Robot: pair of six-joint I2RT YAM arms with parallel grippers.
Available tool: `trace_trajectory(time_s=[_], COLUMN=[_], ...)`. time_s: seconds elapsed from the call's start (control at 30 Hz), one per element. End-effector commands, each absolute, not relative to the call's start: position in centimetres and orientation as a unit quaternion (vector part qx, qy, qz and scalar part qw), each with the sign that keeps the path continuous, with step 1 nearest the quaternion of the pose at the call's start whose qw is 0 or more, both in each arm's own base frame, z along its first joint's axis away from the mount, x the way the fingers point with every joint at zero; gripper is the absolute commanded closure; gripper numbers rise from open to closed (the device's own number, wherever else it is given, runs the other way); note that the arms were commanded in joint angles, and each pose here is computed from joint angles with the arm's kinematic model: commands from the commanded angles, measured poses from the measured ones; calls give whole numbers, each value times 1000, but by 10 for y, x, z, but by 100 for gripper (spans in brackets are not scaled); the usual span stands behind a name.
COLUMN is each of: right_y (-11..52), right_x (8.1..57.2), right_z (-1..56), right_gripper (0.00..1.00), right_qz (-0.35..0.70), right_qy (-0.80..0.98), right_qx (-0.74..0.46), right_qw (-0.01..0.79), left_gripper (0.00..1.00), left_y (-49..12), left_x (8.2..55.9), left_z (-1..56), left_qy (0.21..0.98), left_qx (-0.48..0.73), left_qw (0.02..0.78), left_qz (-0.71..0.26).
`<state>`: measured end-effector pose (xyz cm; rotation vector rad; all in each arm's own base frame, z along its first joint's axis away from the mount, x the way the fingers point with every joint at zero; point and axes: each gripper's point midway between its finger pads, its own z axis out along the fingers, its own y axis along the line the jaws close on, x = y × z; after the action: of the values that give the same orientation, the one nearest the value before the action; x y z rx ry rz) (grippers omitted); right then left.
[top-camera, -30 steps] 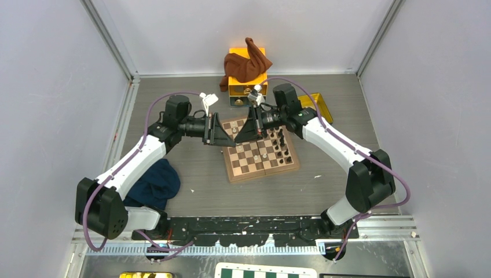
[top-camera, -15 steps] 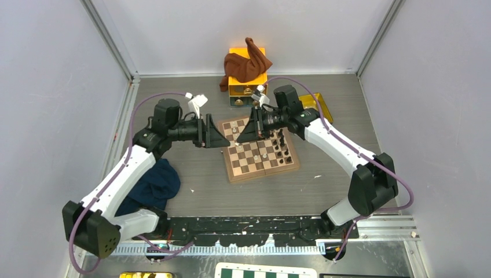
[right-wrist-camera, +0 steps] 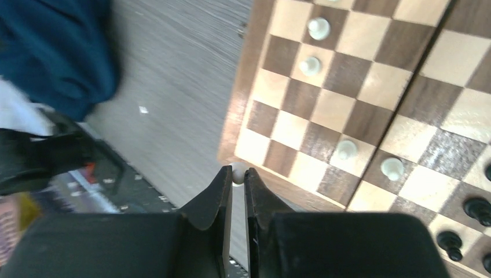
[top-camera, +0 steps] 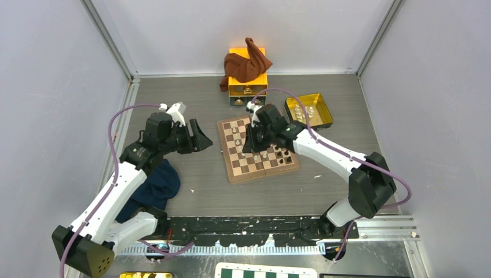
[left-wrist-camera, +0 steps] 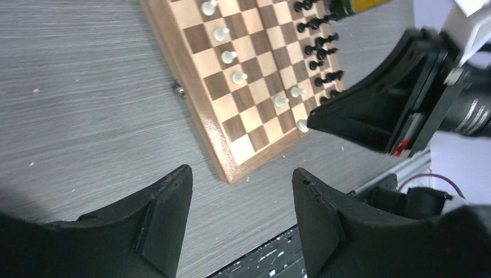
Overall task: Set up the chess pieces on the board
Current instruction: Place the chess piece on the chessboard.
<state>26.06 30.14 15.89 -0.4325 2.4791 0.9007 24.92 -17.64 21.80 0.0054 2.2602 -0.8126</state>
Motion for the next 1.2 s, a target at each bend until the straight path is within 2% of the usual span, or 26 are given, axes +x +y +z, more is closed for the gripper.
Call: trace_trajectory(time_s=[0.0,0.23,0.43,0.67,1.17], right_y=[289,287,307,324,331], right_x=[283,287,285,285,290], right_z=[151,134,116,91,78], right_gripper=[99,99,99,99,99], right_qz=[211,102,46,12,11], right_qy=[893,859,834,825,827], right_qx=[-171,-166,-185,-185,-171], right_qw=[359,473,518,533,536], left_gripper=[35,35,34,34,34], left_y=[-152,-142,-135,-133,-132], left_x=[253,243,234,223,223], left_z=[217,211,204,205,193], left_qy=[876,869,869,866,870], left_qx=[-55,-73,-76,-71,-66], left_qw=[396,410,414,417,413], left_qz=[-271,-267,-262,-268,-260])
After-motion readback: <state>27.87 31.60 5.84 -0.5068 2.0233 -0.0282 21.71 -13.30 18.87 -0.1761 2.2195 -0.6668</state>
